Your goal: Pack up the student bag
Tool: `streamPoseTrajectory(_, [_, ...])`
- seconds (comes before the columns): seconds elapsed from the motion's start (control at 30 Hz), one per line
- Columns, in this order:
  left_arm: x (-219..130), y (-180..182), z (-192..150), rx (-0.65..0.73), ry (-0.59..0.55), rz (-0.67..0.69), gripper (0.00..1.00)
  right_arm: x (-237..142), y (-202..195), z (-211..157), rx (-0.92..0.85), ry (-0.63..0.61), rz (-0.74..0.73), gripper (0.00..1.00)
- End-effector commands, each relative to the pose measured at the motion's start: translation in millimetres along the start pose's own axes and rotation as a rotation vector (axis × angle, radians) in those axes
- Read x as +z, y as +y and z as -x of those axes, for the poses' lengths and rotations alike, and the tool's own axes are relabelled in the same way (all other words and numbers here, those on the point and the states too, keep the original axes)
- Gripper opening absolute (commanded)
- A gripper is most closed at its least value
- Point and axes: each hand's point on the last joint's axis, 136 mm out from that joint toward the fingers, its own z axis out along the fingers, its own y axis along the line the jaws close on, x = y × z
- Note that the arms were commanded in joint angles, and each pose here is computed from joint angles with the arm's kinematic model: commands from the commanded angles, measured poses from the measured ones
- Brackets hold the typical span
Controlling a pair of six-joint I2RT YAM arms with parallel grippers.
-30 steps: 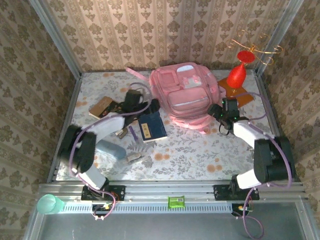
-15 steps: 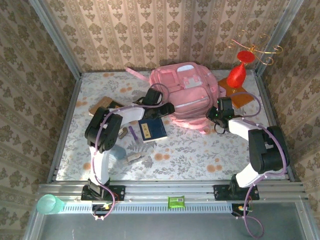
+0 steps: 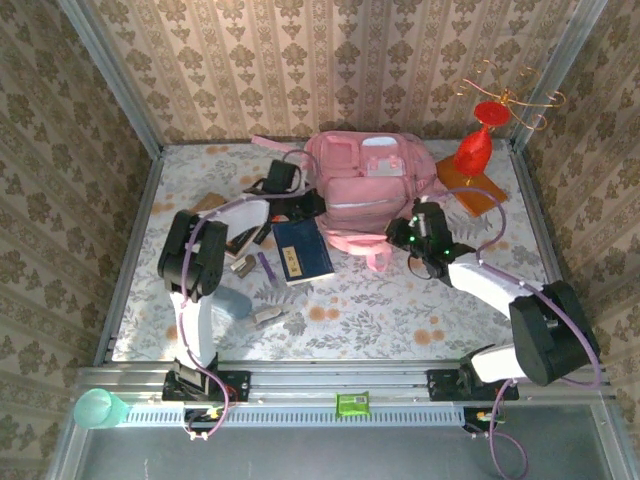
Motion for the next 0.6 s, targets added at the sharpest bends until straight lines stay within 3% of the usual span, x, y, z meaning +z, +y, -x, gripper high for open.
streamPoseTrajectory(0.0, [-45.9, -41.5, 32.1, 0.173, -0.053, -0.120, 0.00, -21.9, 102.1, 3.5, -0.064, -0.029, 0.300, 0.11])
streamPoseTrajectory(0.1, [-67.3, -40.1, 48.3, 0.211, -0.070, -0.134, 0.00, -21.6, 140.8, -8.6, -0.102, -0.004, 0.360, 0.12])
streamPoseTrajectory(0.23, [-76.6, -23.9, 62.2, 0.240, -0.050, -0.108, 0.00, -3.1, 184.3, -53.5, -0.185, 0.095, 0.401, 0.17])
streamPoseTrajectory(0.37, [-73.7, 7.4, 78.6, 0.222, -0.043, -0.052, 0.00, 10.8, 215.5, -100.4, -0.285, 0.250, 0.441, 0.34])
streamPoseTrajectory(0.5, [-73.5, 34.4, 113.6, 0.186, -0.084, -0.009, 0.01, 8.0, 190.2, -99.9, -0.393, 0.303, 0.336, 0.53])
streamPoseTrajectory(0.57, [-78.2, 38.9, 132.4, 0.181, -0.101, 0.009, 0.17, 3.0, 156.1, -86.3, -0.444, 0.302, 0.225, 0.60])
